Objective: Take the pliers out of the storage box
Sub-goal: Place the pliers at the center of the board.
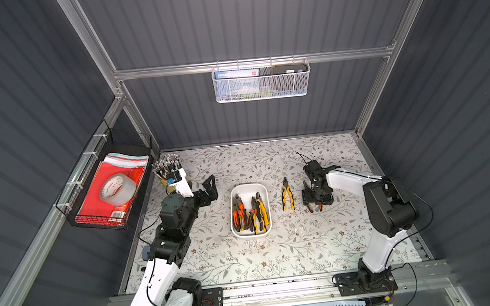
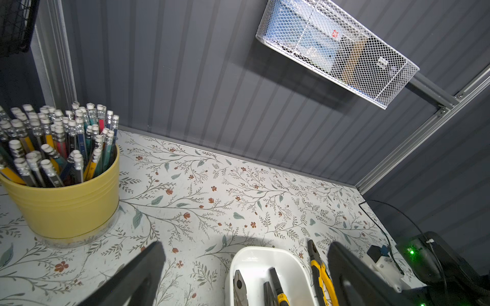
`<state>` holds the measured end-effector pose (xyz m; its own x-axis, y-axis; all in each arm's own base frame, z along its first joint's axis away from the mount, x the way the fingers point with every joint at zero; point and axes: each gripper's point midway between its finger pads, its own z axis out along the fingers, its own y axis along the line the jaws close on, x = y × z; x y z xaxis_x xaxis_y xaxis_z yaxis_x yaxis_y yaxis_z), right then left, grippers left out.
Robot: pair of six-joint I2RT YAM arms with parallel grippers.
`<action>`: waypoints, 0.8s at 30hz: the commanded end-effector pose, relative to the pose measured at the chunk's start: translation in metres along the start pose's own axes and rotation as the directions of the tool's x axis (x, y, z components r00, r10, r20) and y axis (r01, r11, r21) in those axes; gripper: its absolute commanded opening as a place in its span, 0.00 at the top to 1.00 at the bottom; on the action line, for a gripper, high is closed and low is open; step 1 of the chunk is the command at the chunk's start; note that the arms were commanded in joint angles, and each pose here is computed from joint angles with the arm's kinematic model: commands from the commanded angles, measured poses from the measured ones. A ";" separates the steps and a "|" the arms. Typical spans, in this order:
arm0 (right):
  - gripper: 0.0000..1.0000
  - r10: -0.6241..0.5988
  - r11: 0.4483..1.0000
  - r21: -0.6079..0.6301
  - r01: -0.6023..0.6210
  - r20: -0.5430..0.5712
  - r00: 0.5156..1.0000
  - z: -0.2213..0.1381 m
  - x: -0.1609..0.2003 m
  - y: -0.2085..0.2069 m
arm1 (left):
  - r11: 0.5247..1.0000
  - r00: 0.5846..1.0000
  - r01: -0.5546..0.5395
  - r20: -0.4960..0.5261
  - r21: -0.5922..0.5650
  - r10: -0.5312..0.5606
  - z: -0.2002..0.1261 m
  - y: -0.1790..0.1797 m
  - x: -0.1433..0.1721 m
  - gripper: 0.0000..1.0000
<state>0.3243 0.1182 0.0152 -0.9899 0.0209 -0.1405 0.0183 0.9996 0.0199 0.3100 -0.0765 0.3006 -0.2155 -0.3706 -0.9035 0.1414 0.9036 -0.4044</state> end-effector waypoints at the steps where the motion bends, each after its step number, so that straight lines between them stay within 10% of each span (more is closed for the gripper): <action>1: 0.39 0.008 1.000 -0.001 -0.008 -0.030 1.000 0.005 0.007 0.004 | 1.000 1.000 -0.001 0.017 0.007 0.000 -0.001 -0.001 -0.003 0.01; 5: 0.61 0.020 1.000 -0.002 -0.020 -0.023 1.000 0.003 0.003 0.005 | 1.000 1.000 0.000 0.017 0.007 0.000 0.000 -0.001 -0.002 0.01; 14: 0.64 0.072 0.997 0.014 -0.073 0.019 0.997 -0.004 -0.013 0.006 | 1.000 1.000 0.001 0.017 0.008 -0.001 0.000 -0.001 -0.002 0.01; 24: 0.22 0.081 0.996 0.016 -0.083 0.094 0.992 -0.058 -0.031 0.010 | 1.000 1.000 0.001 0.015 0.008 -0.001 0.001 -0.001 -0.002 0.01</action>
<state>0.3444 0.1266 0.0404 -0.9801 0.0943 -0.1745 0.0924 0.9955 0.0190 0.3102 -0.0766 0.3004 -0.2163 -0.3703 -0.9034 0.1414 0.9036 -0.4043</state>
